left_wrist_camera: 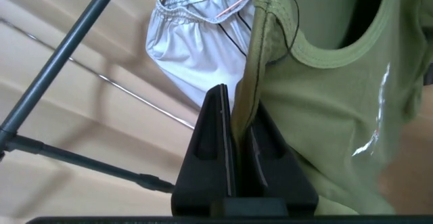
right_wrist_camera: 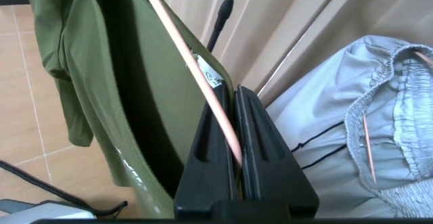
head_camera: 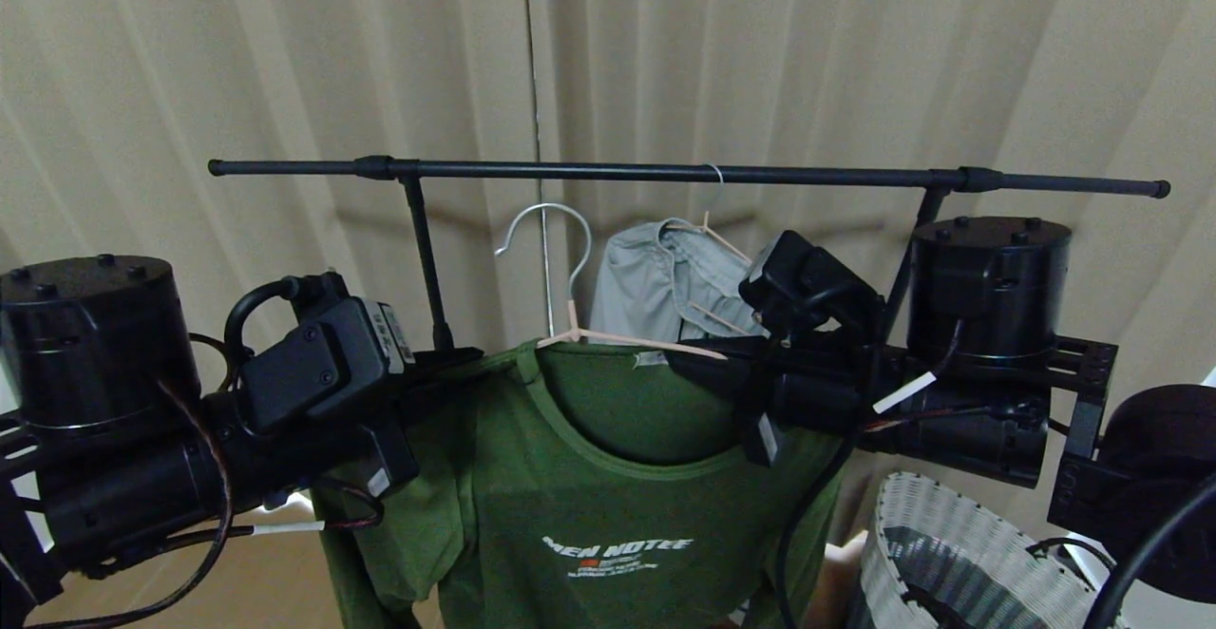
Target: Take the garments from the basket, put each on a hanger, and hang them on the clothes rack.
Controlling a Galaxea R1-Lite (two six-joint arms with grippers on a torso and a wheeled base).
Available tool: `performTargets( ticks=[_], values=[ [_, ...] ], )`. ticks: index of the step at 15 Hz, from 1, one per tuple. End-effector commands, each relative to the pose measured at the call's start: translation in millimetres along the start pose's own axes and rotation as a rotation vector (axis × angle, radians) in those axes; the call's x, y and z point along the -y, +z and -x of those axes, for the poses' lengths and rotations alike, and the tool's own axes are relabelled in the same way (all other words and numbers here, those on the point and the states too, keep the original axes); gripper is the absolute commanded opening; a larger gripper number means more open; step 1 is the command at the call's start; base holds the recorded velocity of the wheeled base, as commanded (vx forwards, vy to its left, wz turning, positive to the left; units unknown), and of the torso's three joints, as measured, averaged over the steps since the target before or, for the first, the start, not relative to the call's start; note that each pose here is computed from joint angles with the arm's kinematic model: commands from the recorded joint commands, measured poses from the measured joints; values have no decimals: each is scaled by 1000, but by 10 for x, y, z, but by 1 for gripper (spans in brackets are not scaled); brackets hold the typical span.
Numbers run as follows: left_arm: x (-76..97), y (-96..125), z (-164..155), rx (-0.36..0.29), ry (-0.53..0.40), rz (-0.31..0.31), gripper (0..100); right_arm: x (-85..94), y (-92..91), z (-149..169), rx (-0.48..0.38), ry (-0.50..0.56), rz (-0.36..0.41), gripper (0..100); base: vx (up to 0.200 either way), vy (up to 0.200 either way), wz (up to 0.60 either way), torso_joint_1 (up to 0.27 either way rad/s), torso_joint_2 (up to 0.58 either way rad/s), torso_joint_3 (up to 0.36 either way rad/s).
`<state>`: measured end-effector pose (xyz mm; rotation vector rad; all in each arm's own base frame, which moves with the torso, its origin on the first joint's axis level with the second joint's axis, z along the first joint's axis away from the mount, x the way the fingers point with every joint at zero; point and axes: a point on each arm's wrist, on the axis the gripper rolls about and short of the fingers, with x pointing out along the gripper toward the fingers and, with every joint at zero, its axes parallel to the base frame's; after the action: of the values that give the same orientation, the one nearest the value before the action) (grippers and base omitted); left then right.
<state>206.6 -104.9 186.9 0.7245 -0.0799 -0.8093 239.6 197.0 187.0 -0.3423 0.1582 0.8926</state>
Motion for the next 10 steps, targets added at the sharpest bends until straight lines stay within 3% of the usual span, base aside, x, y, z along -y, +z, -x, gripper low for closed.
performTargets(
  ticks=[1, 2, 5, 10],
  values=[
    [2, 0, 4, 1, -1, -2, 0, -3, 4, 11, 3, 1, 0, 0, 0, 0, 0, 0, 0, 0],
    [1, 3, 8, 2, 0, -2, 100, -3, 8, 15, 4, 1, -1, 0, 0, 0, 0, 0, 0, 0],
    [-9, 10, 23, 4, 7, 21, 100, 5, 33, 90, 16, -9, 0, 0, 0, 0, 0, 0, 0, 0],
    [97, 94, 450, 56, 52, 181, 100, 208, -33, 449, 9, -133, -24, 0, 0, 0, 0, 0, 0, 0]
  ],
)
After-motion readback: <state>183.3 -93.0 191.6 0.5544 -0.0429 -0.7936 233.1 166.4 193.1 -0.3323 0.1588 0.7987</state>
